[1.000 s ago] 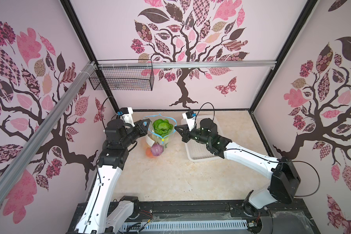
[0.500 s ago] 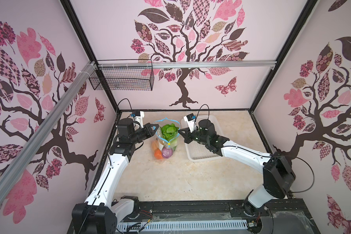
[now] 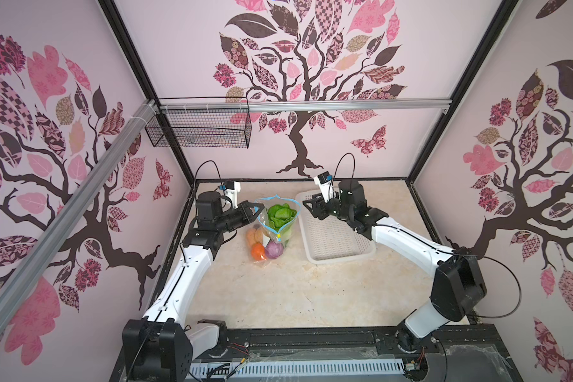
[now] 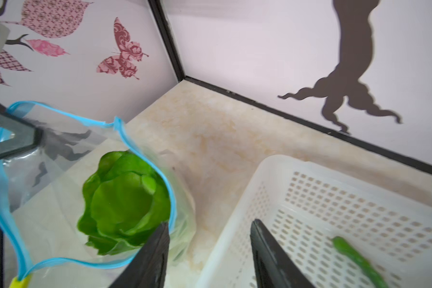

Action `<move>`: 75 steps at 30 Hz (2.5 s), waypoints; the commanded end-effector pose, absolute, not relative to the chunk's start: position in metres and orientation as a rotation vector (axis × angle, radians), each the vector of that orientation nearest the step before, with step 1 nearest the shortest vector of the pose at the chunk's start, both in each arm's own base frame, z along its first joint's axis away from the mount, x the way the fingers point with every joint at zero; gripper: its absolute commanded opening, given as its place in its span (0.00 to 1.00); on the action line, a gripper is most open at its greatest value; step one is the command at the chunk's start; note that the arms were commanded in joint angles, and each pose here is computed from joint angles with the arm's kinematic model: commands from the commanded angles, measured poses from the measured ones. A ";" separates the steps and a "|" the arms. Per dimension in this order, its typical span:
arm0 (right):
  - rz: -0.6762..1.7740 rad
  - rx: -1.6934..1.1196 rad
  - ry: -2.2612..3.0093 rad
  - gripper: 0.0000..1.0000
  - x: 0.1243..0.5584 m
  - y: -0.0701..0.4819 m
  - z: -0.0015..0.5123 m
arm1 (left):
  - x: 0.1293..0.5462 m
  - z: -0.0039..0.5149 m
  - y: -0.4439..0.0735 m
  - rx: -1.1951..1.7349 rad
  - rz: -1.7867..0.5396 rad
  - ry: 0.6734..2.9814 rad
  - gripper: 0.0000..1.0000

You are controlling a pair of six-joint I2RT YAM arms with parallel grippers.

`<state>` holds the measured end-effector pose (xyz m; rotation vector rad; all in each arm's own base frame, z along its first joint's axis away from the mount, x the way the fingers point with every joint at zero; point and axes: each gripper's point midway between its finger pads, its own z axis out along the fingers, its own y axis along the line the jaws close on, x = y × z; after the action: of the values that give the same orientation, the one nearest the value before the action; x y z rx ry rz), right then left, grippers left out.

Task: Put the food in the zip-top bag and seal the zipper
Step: 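Move the right gripper to the basket and grasp the green pepper, then lift the green pepper and carry it to the bag mouth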

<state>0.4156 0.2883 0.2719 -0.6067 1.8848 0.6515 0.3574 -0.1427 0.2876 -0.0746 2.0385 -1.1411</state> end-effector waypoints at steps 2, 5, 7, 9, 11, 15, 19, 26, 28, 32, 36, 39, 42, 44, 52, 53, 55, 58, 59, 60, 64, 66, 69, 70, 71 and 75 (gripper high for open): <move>0.509 -0.665 2.008 0.58 0.439 0.252 0.242 | 0.358 0.278 -0.146 -0.074 -1.165 2.056 0.00; 0.427 -0.657 2.068 0.59 0.459 0.225 0.226 | 0.359 0.276 -0.146 -0.077 -1.167 2.060 0.00; 0.334 -0.667 2.106 0.60 0.470 0.211 0.212 | 0.358 0.275 -0.147 -0.078 -1.174 2.064 0.00; 0.229 -0.705 2.145 0.61 0.478 0.201 0.194 | 0.359 0.275 -0.148 -0.078 -1.178 2.066 0.00; 0.153 -0.742 2.192 0.62 0.484 0.194 0.173 | 0.358 0.274 -0.148 -0.079 -1.181 2.068 0.00; 0.049 -0.802 2.286 0.63 0.496 0.186 0.139 | 0.358 0.273 -0.150 -0.078 -1.184 2.072 0.00; -0.001 -0.844 2.347 0.64 0.507 0.184 0.111 | 0.357 0.273 -0.151 -0.071 -1.184 2.073 0.00; -0.105 -0.860 2.430 0.69 0.527 0.175 0.069 | 0.356 0.275 -0.150 -0.070 -1.176 2.065 0.00; -0.106 -0.859 2.445 0.71 0.531 0.175 0.062 | 0.356 0.276 -0.150 -0.068 -1.169 2.064 0.00; -0.102 -0.855 2.474 0.72 0.537 0.175 0.046 | 0.355 0.277 -0.149 -0.067 -1.162 2.061 0.00; -0.051 -0.861 2.500 0.71 0.536 0.178 0.033 | 0.355 0.278 -0.148 -0.070 -1.157 2.058 0.00; -0.009 -0.862 2.514 0.71 0.534 0.183 0.024 | 0.355 0.278 -0.148 -0.069 -1.154 2.058 0.00; 0.009 -0.860 2.533 0.69 0.532 0.184 0.017 | 0.355 0.277 -0.148 -0.071 -1.152 2.059 0.00; 0.025 -0.862 2.542 0.65 0.530 0.185 0.013 | 0.355 0.278 -0.148 -0.071 -1.153 2.059 0.00; 0.063 -0.870 2.567 0.35 0.524 0.187 0.007 | 0.355 0.278 -0.148 -0.072 -1.152 2.059 0.00; 0.067 -0.871 2.570 0.33 0.523 0.187 0.007 | 0.355 0.278 -0.148 -0.073 -1.151 2.058 0.00; 0.071 -0.870 2.573 0.28 0.522 0.187 0.007 | 0.355 0.278 -0.148 -0.074 -1.152 2.058 0.00; 0.092 -0.873 2.578 0.20 0.519 0.189 0.008 | 0.355 0.278 -0.148 -0.073 -1.151 2.058 0.00; 0.100 -0.872 2.579 0.18 0.519 0.190 0.009 | 0.355 0.278 -0.147 -0.075 -1.151 2.058 0.00; 0.104 -0.866 2.576 0.15 0.519 0.191 0.011 | 0.355 0.278 -0.148 -0.073 -1.151 2.057 0.00; 0.155 -0.842 2.564 0.11 0.518 0.196 0.024 | 0.355 0.279 -0.147 -0.074 -1.151 2.056 0.00; 0.192 -0.825 2.545 0.10 0.518 0.200 0.038 | 0.354 0.279 -0.147 -0.076 -1.151 2.056 0.00; 0.212 -0.782 2.515 0.09 0.519 0.202 0.061 | 0.355 0.280 -0.147 -0.075 -1.150 2.053 0.00; 0.217 -0.768 2.499 0.08 0.519 0.202 0.070 | 0.355 0.279 -0.147 -0.075 -1.150 2.053 0.00; 0.221 -0.750 2.482 0.08 0.519 0.202 0.079 | 0.354 0.279 -0.147 -0.074 -1.151 2.054 0.00; 0.239 -0.680 2.386 0.07 0.516 0.201 0.120 | 0.354 0.281 -0.148 -0.071 -1.153 2.050 0.00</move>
<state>0.5136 0.1996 0.0462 -0.7649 2.5141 0.2011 0.3586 -0.1479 0.2807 -0.0873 2.0635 -1.1615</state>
